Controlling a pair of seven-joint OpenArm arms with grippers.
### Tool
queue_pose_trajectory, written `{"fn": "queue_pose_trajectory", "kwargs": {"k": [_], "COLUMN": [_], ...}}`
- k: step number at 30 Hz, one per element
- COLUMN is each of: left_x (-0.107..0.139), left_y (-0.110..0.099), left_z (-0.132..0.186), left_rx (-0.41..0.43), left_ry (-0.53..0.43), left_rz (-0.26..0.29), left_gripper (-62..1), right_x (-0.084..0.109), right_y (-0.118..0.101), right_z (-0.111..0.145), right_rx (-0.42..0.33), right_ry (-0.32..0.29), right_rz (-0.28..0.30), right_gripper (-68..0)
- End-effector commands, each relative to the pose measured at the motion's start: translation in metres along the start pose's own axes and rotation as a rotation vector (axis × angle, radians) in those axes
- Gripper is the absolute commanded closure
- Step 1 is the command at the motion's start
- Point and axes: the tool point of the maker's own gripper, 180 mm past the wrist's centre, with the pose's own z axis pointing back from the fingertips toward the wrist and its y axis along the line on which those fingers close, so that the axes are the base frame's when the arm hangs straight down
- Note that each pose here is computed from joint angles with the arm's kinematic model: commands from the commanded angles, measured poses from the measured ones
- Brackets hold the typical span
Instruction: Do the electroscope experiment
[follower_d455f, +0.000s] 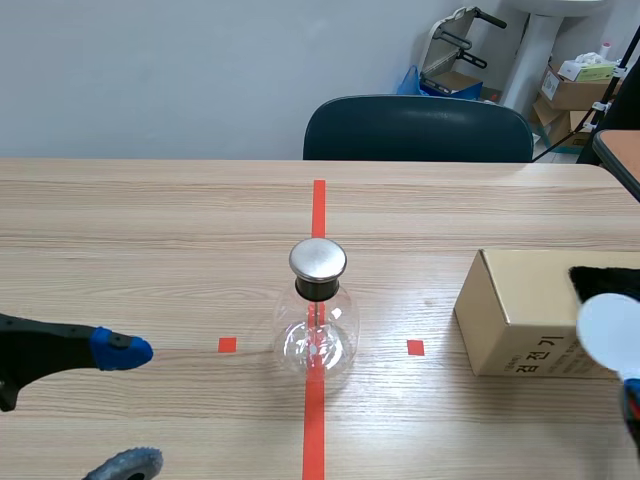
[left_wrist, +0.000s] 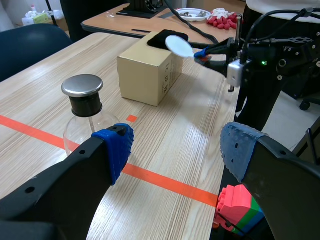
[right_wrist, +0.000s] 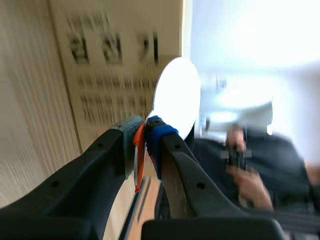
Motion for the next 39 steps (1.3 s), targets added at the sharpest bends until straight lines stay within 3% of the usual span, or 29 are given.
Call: {"fn": "queue_pose_trajectory", "kwargs": {"k": [1, 3, 6, 8, 10, 15, 17, 19, 23, 25, 26, 28, 32, 34, 36, 39], "left_x": [0.009, 0.009, 0.009, 0.009, 0.009, 0.009, 0.009, 0.009, 0.009, 0.009, 0.009, 0.009, 0.009, 0.009, 0.009, 0.009], "left_y": [-0.004, -0.004, -0.004, -0.004, -0.004, -0.004, -0.004, -0.004, -0.004, -0.004, -0.004, -0.004, -0.004, -0.004, -0.004, -0.004], "left_z": [-0.004, -0.004, -0.004, -0.004, -0.004, -0.004, -0.004, -0.004, -0.004, -0.004, -0.004, -0.004, -0.004, -0.004, -0.004, -0.004], "left_rx": [-0.007, -0.007, -0.007, -0.007, -0.007, -0.007, -0.007, -0.007, -0.007, -0.007, -0.007, -0.007, -0.007, -0.007, -0.007, -0.007], "left_ry": [-0.039, -0.039, -0.039, -0.039, -0.039, -0.039, -0.039, -0.039, -0.039, -0.039, -0.039, -0.039, -0.038, -0.038, -0.038, -0.038], "left_rz": [0.010, 0.010, 0.010, 0.010, 0.010, 0.010, 0.010, 0.010, 0.010, 0.010, 0.010, 0.010, 0.010, 0.010, 0.010, 0.010], "left_gripper": [-39.4, -39.4, -39.4, -39.4, -39.4, -39.4, -39.4, -39.4, -39.4, -39.4, -39.4, -39.4, -39.4, -39.4, -39.4, -39.4], "right_x": [-0.009, -0.024, -0.056, -0.065, -0.061, -0.011, -0.002, -0.007, -0.051, -0.066, -0.068, -0.061, -0.017, -0.004, -0.006, -0.035], "right_y": [-0.007, -0.008, -0.009, -0.009, -0.008, -0.006, -0.006, -0.006, -0.008, -0.009, -0.009, -0.008, -0.007, -0.006, -0.007, -0.010], "right_z": [0.001, 0.003, 0.009, 0.012, 0.011, 0.001, 0.001, 0.001, 0.008, 0.012, 0.013, 0.011, 0.002, 0.001, 0.001, 0.004], "right_rx": [-0.027, -0.031, -0.034, -0.035, -0.031, -0.024, -0.023, -0.026, -0.032, -0.034, -0.034, -0.031, -0.026, -0.024, -0.027, -0.041], "right_ry": [0.028, 0.115, 0.293, 0.350, 0.326, 0.041, -0.010, 0.017, 0.268, 0.355, 0.369, 0.327, 0.076, 0.001, 0.011, 0.174], "right_rz": [0.042, 0.039, 0.037, 0.036, 0.041, 0.045, 0.045, 0.043, 0.037, 0.036, 0.036, 0.040, 0.044, 0.045, 0.042, 0.031], "right_gripper": [-1.7, -1.7, -1.7, -1.7, -1.7, -1.7, -1.7, -1.7, -1.7, -1.7, -1.7, -1.7, -1.7, -1.7, -1.7, -1.7]}}
